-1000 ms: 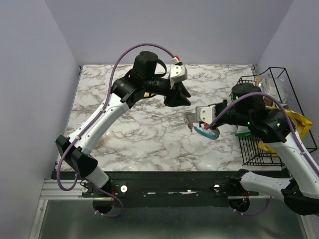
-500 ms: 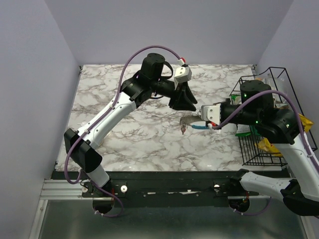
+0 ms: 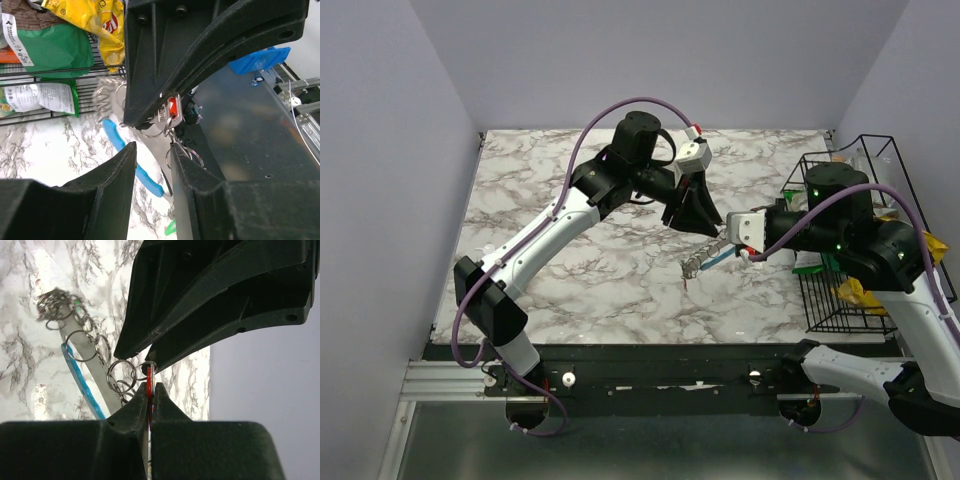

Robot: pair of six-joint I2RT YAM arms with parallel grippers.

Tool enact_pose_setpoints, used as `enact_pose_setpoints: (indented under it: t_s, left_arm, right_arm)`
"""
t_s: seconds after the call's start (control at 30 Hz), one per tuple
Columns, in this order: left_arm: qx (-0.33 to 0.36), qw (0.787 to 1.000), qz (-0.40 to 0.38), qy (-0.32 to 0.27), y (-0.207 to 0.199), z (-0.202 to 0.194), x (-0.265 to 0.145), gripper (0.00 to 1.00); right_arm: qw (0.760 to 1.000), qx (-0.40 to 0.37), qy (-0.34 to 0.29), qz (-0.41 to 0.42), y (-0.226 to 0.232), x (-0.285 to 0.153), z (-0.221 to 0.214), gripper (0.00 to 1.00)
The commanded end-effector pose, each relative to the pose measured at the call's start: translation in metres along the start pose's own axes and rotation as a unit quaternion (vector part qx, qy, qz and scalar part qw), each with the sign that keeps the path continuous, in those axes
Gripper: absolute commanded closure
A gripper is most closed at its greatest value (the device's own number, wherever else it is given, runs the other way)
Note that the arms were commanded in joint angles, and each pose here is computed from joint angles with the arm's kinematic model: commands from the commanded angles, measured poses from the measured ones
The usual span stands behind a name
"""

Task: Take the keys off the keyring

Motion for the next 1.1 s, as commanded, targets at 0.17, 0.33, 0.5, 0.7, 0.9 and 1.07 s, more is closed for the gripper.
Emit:
enact_pose_setpoints:
  t_s: [0.17, 0.33, 0.5, 0.7, 0.9, 1.07]
  left_arm:
    - [-0.002, 0.999, -0.049, 0.009, -0.016, 0.002, 0.01, 0.64]
    - [-0.002, 0.999, -0.049, 0.008, -0.017, 0.003, 0.011, 0.7]
    - [0.0, 0.999, -0.05, 0.007, -0.017, 0.004, 0.013, 0.74]
    - [0.007, 0.999, -0.044, 0.003, -0.014, 0.008, 0.014, 0.71]
    - [0.016, 0.999, -0.046, 0.001, -0.016, 0.013, 0.018, 0.68]
    - [0.012, 0.999, -0.049, 0.005, -0.019, 0.012, 0.022, 0.68]
  right_arm:
    - [0.999, -0.001, 0.019, -0.029, -0.01, -0.003, -0.005, 0.99]
    - [0.999, -0.006, 0.029, -0.027, -0.011, -0.001, -0.009, 0.99]
    - [1.0, -0.009, 0.02, -0.019, -0.011, -0.003, -0.005, 0.99]
    - [1.0, -0.018, -0.013, 0.016, 0.0, -0.009, 0.007, 0.99]
    - [0.999, -0.014, -0.021, 0.029, 0.006, -0.004, 0.006, 0.99]
    - [1.0, -0.006, -0.012, 0.001, -0.006, -0.003, 0.005, 0.99]
Point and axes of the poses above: each gripper's point midway between its finger pads, its own x axis out along the fingers, its own y axis along the line the jaws close on, z = x × y, the point moved 4 cm from there along -x, back along the fingers, and after that the axes turned 15 degrees about -x, right-handed, at the moved point
